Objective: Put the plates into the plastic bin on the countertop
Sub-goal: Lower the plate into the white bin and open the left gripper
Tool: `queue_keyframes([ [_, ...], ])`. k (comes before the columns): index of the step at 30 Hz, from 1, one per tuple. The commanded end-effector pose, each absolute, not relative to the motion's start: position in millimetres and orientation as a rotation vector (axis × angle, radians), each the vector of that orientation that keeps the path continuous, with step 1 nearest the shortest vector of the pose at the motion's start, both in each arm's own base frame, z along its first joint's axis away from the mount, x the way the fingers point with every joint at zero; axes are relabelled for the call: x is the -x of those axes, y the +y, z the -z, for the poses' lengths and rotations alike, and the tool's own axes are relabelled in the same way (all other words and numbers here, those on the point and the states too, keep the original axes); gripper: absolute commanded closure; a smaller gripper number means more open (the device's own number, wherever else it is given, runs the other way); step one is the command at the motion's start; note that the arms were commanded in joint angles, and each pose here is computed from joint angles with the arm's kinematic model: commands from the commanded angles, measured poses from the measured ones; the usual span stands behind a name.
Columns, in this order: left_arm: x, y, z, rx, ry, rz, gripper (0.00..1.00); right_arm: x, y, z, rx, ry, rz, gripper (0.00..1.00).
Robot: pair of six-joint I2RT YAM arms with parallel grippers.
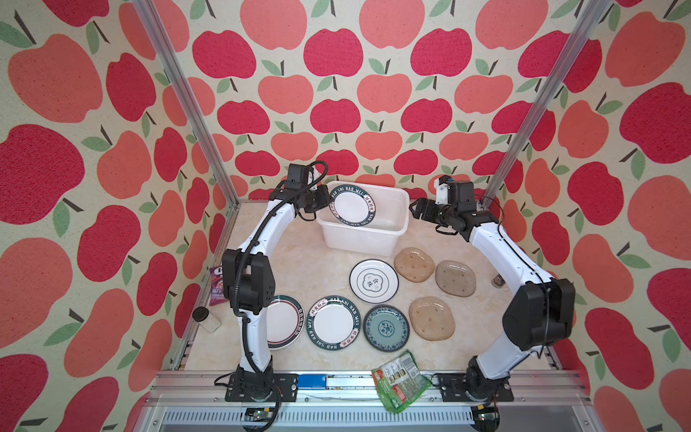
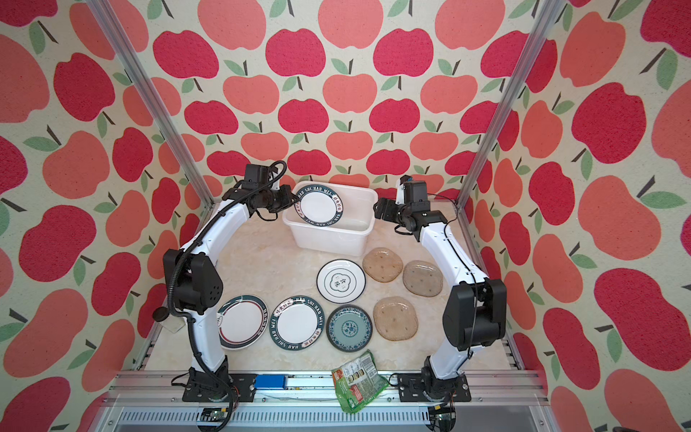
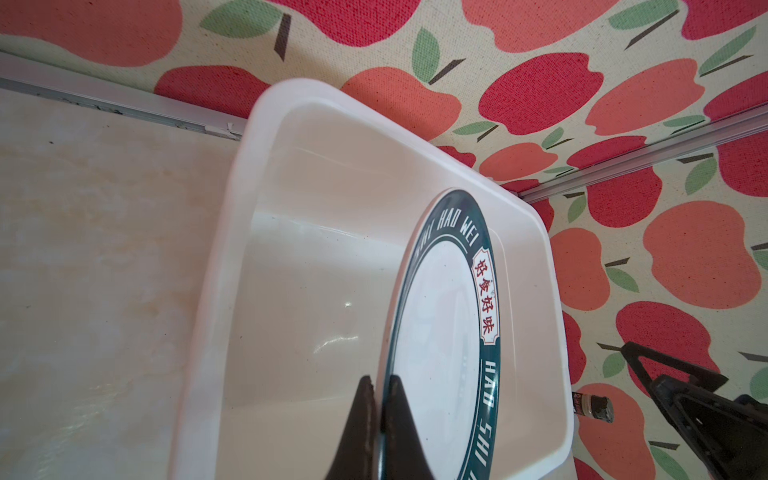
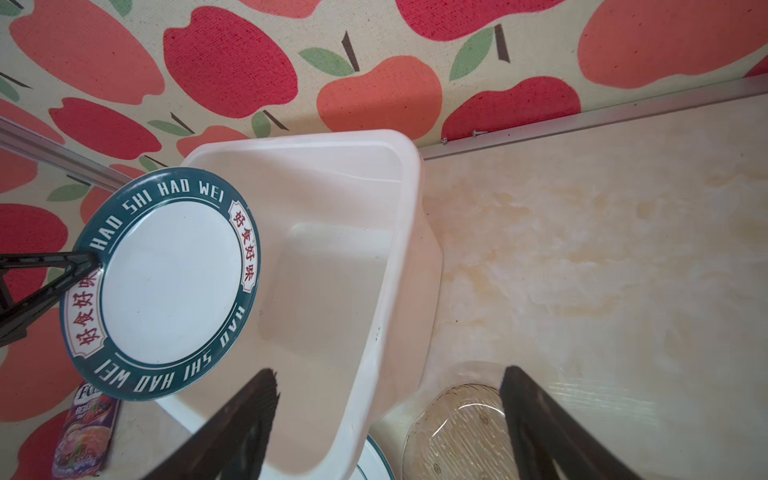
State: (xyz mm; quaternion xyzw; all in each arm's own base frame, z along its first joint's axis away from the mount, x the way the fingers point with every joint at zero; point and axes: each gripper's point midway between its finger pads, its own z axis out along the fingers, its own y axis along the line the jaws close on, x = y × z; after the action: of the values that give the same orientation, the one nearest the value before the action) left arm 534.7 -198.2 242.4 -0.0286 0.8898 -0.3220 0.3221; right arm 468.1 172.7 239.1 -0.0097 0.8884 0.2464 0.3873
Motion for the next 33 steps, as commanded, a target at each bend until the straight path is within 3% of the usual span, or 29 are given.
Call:
queue_keyframes([
  [1, -536.8, -204.5, -231.5, 0.049, 2.375, 0.859, 1.0, -472.8, 194.1, -250.2, 0.041, 2.234, -0.788, 0.13],
  [12, -561.6, -208.3, -187.6, 0.129, 2.482, 0.893, 1.0, -491.8, 215.1, -225.1, 0.056, 2.307, -0.86, 0.16],
  [24, -557.9, -217.5, -165.8, 0.135, 2.552, 0.931, 1.0, -498.6, 208.5, -202.9, 0.101, 2.46, -0.693, 0.23],
  [25, -557.1, -218.8, -163.9, 0.135, 2.562, 0.937, 0.96, -499.1, 209.8, -198.3, 0.11, 2.48, -0.695, 0.24],
  [26, -556.5, -219.2, -162.9, 0.131, 2.573, 0.938, 0.82, -499.7, 212.0, -194.8, 0.12, 2.49, -0.701, 0.24],
  [30, -552.6, -217.0, -161.6, 0.115, 2.613, 0.908, 0.5, -503.1, 217.9, -187.4, 0.144, 2.498, -0.704, 0.24],
  [33, -548.7, -208.4, -168.1, 0.109, 2.619, 0.854, 0.44, -504.9, 221.6, -183.4, 0.161, 2.51, -0.706, 0.27],
])
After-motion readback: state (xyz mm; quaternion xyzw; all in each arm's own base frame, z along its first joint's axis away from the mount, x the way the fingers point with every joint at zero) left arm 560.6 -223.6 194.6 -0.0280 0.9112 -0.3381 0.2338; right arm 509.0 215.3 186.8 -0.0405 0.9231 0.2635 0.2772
